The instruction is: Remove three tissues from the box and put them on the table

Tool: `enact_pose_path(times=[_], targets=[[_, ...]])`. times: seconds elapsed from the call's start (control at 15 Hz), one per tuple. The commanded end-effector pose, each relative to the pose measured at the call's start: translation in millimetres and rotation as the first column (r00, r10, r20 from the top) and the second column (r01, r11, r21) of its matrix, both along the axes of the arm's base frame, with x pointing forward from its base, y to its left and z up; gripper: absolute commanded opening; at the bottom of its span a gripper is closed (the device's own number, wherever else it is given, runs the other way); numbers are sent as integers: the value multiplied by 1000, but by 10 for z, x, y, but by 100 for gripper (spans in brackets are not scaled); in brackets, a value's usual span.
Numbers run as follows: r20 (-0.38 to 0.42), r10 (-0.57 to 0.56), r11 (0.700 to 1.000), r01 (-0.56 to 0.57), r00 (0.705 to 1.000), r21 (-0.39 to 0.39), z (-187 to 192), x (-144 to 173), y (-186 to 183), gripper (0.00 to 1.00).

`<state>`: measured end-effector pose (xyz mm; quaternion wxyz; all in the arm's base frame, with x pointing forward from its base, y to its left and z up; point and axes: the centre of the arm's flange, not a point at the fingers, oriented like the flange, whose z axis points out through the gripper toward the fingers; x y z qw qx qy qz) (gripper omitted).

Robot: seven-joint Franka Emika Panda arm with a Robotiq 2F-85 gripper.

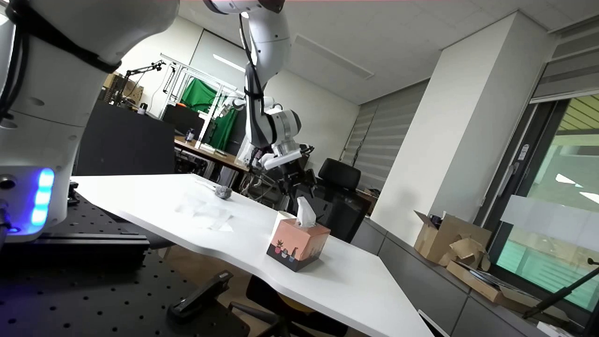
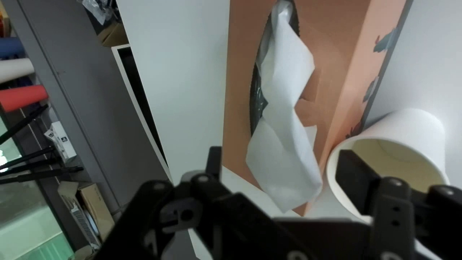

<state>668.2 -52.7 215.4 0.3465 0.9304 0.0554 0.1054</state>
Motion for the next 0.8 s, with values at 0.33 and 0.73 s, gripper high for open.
enact_pose_path(times=[0.33,0.73], targets=[[24,-77,997,77,997,-4,-11,45,-114,17],[11,-102,994,102,995,39,80,84,77,0]])
